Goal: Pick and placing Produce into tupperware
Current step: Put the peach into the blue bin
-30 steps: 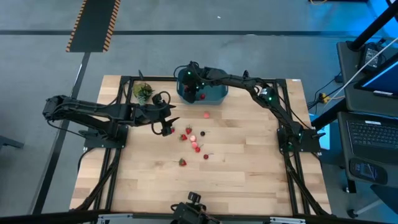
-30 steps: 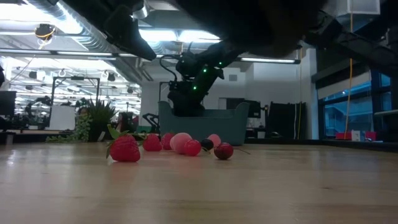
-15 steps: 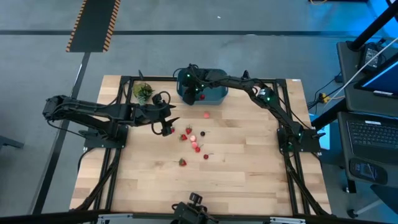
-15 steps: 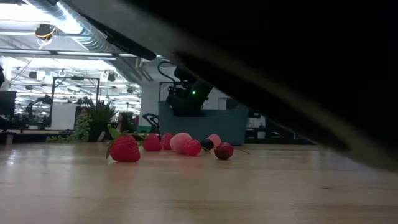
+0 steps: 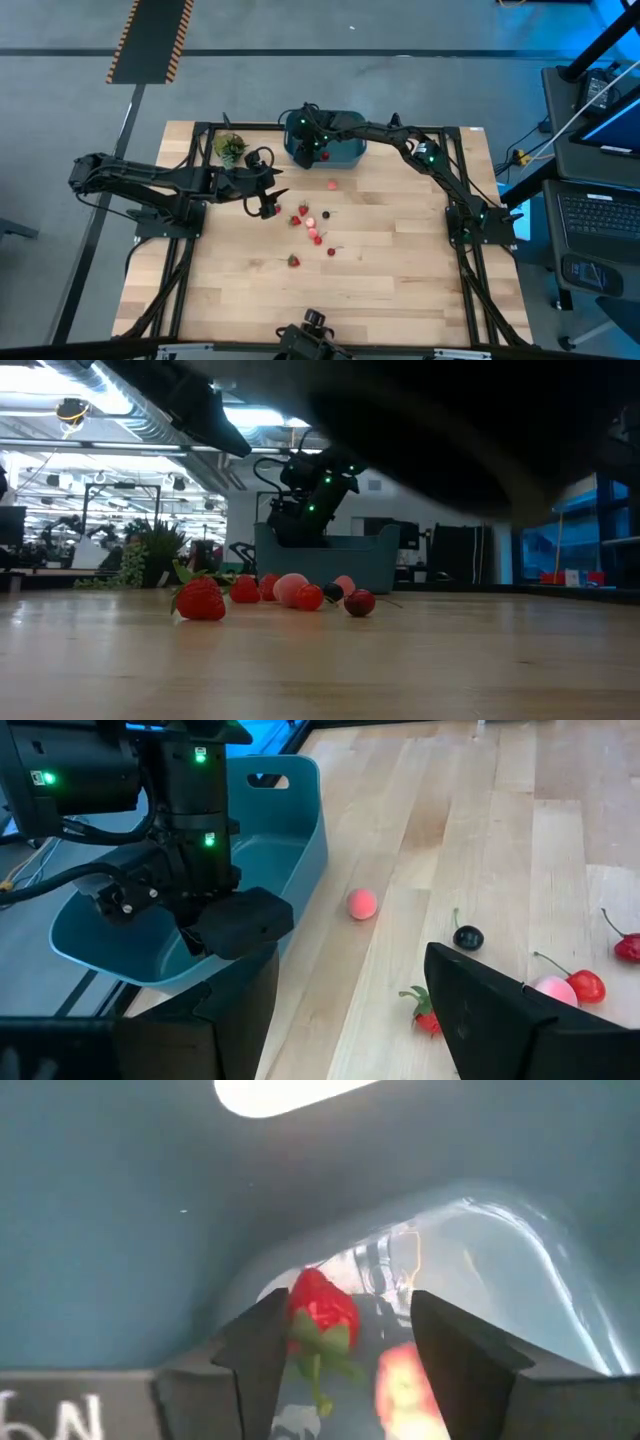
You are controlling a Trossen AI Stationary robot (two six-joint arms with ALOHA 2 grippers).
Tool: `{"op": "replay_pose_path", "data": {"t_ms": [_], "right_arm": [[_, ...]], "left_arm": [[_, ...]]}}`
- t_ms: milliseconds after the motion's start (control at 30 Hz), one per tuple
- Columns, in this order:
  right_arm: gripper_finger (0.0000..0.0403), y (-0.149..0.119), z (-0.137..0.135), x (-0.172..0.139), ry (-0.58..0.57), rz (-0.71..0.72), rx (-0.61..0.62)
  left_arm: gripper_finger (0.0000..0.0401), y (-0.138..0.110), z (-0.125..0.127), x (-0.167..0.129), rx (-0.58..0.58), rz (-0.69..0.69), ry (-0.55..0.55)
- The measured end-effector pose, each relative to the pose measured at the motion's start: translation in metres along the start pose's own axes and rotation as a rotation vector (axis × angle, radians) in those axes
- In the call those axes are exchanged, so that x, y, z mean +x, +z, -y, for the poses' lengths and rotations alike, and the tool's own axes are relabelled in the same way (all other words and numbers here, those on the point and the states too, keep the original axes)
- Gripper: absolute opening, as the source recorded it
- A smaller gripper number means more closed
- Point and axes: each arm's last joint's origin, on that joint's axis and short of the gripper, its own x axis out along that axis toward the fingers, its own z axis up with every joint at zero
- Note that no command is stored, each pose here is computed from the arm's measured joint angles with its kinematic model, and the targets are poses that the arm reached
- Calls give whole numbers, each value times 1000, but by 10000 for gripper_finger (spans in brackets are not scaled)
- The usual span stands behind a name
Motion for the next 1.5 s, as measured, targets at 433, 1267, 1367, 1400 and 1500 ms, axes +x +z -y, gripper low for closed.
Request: {"op": "replay_pose_path", "data": {"t_ms": [433, 1267, 1367, 1400, 1500], "right_arm": [[212, 27, -1, -57, -106, -108, -33], [145, 12, -44, -210, -241, -302, -29], [144, 6, -59, -221, -279, -345, -53], [144, 4, -64, -225, -283, -361, -66], [144, 0, -78, -238, -274, -360, -102]], "left_arm": [[245, 0, 0, 0, -1, 0, 0], [245, 0, 0, 0, -1, 0, -3], [245, 0, 0, 0, -1, 0, -4], [245, 0, 0, 0, -1, 0, -4], [245, 0, 0, 0, -1, 0, -4]]}}
